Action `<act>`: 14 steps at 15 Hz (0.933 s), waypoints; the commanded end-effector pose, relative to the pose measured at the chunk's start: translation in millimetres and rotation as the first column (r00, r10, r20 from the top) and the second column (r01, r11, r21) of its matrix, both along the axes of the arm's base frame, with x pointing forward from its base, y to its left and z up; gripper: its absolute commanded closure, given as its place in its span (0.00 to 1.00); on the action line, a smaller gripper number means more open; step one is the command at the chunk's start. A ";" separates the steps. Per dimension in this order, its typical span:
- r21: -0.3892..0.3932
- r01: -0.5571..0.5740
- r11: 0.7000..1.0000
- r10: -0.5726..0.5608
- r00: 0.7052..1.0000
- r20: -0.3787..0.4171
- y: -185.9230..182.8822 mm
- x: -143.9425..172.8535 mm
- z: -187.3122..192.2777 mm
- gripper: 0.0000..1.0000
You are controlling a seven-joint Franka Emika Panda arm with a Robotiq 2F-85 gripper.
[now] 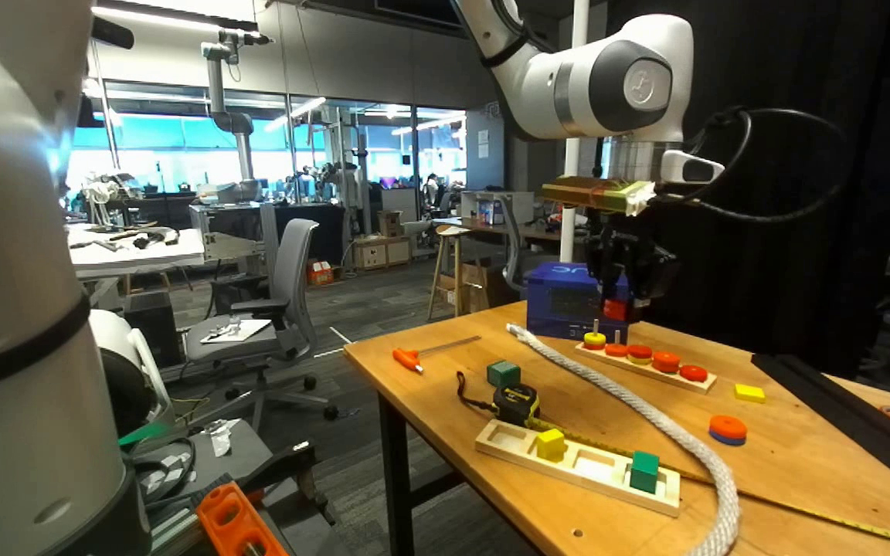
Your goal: Pick up the orange object from the wooden object and put it on the table
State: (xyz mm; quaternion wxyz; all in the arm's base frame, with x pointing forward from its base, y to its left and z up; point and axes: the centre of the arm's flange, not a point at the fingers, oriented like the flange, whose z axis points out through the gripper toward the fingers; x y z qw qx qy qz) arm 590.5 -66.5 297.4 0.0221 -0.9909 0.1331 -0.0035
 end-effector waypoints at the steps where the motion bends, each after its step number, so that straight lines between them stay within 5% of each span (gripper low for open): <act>1: 0.067 -0.029 0.997 0.027 0.999 0.029 -29.2 -26.2 -1.9 0.82; 9: 0.078 -0.035 0.996 0.035 0.999 0.007 -75.4 -42.8 -26.7 0.83; 14: 0.023 -0.072 0.997 0.071 0.995 0.068 -117.8 -52.6 -35.9 0.83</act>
